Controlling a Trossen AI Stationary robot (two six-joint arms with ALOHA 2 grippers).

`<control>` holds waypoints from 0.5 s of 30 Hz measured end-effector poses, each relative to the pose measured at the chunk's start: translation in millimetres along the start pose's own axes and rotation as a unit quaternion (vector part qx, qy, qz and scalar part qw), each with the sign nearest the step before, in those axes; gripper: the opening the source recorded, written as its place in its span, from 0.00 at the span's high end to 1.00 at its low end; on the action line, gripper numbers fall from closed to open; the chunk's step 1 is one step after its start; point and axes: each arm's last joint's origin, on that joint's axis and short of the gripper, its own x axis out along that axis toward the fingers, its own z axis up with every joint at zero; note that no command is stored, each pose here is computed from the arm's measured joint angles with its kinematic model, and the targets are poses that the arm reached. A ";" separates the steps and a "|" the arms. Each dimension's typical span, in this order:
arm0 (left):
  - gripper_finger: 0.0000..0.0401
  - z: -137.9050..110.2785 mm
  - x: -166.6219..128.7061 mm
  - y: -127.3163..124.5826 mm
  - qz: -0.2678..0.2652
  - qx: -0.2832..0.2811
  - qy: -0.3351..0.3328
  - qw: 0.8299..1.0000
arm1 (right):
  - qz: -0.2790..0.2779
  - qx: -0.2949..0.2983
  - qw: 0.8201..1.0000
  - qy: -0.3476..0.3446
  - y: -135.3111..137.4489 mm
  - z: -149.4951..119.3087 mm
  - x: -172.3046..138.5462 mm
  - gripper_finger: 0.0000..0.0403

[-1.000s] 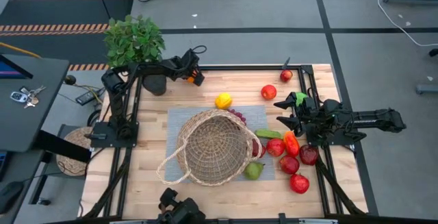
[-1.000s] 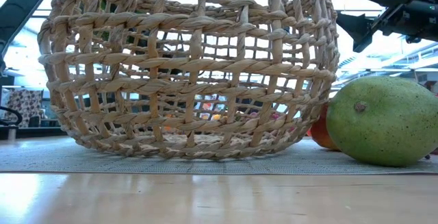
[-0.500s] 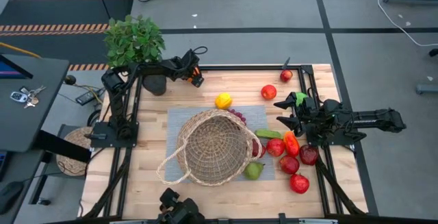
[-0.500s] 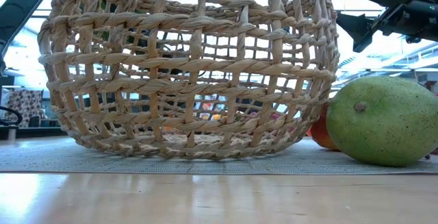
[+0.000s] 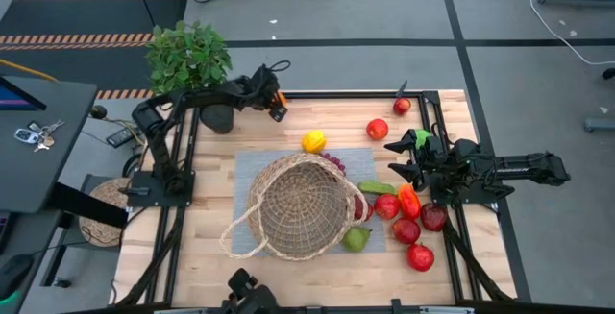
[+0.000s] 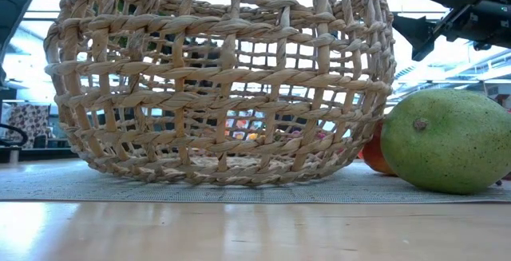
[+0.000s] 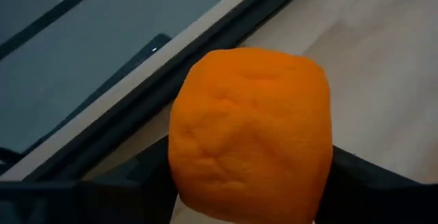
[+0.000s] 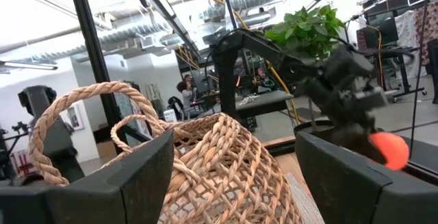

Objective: Build produce basket
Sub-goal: Put the orange into the brown basket

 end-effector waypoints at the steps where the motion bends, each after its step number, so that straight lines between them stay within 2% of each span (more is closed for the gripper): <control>1: 0.36 3.5 -8.5 -2.0 -0.010 -0.001 -0.013 1.000 | 0.000 0.000 1.000 0.000 0.0 0.0 0.0 0.23; 7: 0.38 20.6 -69.1 -18.8 -0.094 0.000 -0.096 0.991 | 0.000 0.000 1.000 0.000 0.0 -0.1 0.0 0.23; 15: 0.37 28.9 -145.3 -56.7 -0.212 0.032 -0.217 0.952 | 0.000 0.000 1.000 0.000 0.0 0.0 0.0 0.23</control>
